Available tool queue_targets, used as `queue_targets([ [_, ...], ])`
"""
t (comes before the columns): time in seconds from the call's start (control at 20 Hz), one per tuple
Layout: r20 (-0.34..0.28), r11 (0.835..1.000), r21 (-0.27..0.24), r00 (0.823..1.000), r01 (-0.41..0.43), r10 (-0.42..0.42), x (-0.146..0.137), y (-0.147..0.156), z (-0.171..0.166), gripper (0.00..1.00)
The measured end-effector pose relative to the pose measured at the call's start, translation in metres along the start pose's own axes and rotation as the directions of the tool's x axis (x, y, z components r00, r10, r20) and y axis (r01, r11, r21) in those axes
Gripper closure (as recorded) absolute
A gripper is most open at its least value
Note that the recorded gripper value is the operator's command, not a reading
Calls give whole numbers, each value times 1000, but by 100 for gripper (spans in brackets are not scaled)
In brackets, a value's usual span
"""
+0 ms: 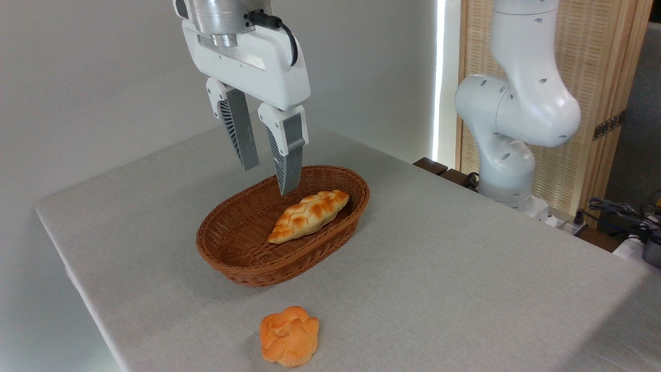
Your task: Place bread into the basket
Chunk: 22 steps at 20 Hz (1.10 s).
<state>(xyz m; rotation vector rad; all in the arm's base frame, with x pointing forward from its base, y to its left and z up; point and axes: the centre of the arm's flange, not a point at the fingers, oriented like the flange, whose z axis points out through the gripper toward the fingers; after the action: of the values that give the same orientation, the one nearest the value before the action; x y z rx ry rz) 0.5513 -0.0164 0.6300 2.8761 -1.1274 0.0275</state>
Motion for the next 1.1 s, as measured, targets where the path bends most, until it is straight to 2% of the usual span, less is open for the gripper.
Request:
queue_targets([
  [0.7,1,1000,-1,1000,-16,16,0,-1,1,0],
  [0.85,-25,1000,23,1000,-15,16,3,-5,8,0],
  [1.1,-97,996,90,995,-3,12,14,-21,50,0],
])
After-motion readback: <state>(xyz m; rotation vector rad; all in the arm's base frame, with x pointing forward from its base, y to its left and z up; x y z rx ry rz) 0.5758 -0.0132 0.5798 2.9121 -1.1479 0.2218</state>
